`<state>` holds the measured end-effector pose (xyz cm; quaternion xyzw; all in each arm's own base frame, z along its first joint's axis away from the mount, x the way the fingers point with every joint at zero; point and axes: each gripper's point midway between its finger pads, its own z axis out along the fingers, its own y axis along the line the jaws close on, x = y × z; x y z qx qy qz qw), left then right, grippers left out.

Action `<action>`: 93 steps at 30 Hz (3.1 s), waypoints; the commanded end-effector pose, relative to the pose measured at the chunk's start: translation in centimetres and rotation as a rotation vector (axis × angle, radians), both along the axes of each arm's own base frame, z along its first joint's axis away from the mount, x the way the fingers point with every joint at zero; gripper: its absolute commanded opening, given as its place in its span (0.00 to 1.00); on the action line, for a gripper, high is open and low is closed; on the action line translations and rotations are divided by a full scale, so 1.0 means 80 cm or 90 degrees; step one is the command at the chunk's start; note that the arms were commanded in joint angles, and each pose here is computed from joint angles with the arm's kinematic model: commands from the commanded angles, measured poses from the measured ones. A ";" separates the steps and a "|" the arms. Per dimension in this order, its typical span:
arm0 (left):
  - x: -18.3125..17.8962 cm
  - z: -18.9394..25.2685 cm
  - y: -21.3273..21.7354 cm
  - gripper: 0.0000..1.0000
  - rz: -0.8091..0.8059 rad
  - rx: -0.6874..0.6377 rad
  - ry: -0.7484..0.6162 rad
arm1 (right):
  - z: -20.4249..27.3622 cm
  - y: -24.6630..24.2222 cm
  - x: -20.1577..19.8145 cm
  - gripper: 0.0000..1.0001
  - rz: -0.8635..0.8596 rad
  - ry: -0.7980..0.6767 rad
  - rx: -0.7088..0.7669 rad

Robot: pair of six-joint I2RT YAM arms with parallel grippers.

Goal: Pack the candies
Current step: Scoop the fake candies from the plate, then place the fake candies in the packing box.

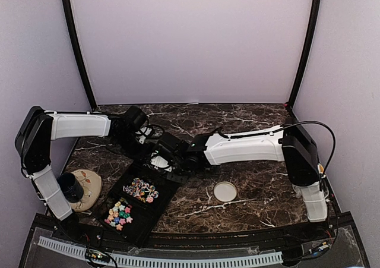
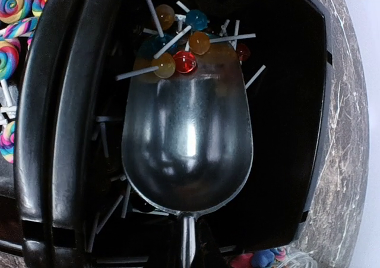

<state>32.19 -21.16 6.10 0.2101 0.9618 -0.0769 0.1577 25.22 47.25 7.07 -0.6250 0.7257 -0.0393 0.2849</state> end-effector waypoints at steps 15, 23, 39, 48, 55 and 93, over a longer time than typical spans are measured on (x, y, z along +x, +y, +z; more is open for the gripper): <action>0.021 0.045 -0.013 0.00 -0.006 -0.040 -0.072 | 0.019 -0.040 -0.005 0.00 -0.037 0.051 0.220; 0.022 0.046 -0.012 0.00 -0.003 -0.041 -0.072 | 0.033 -0.055 -0.004 0.00 -0.049 0.030 0.251; 0.023 0.045 -0.009 0.00 0.000 -0.040 -0.070 | 0.080 -0.093 0.000 0.00 -0.072 -0.038 0.297; 0.022 0.046 -0.009 0.00 0.000 -0.043 -0.070 | 0.115 -0.165 -0.003 0.00 -0.141 -0.072 0.218; 0.022 0.047 -0.011 0.00 0.000 -0.047 -0.068 | 0.116 -0.225 -0.002 0.00 -0.224 -0.082 0.158; 0.021 0.041 -0.011 0.00 -0.001 -0.045 -0.059 | 0.092 -0.286 -0.010 0.00 -0.282 -0.095 -0.152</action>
